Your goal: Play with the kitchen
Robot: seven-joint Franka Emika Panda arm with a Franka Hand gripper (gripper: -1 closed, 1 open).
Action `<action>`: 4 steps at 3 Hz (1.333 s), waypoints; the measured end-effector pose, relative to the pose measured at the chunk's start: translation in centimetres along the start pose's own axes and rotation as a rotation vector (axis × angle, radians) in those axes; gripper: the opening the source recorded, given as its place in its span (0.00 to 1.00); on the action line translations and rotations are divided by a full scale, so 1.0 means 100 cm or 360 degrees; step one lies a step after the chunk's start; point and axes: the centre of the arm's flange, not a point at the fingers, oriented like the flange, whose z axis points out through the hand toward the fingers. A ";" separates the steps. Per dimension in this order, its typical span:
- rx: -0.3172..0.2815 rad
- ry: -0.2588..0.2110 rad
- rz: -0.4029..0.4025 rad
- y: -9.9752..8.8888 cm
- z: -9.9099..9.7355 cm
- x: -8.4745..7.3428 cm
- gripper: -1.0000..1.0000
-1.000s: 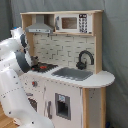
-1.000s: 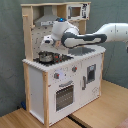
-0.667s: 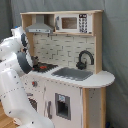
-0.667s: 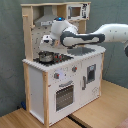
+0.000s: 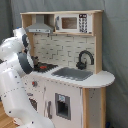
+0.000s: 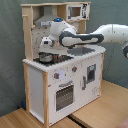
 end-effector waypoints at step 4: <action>0.0256 -0.0145 0.0074 -0.034 -0.040 -0.001 0.00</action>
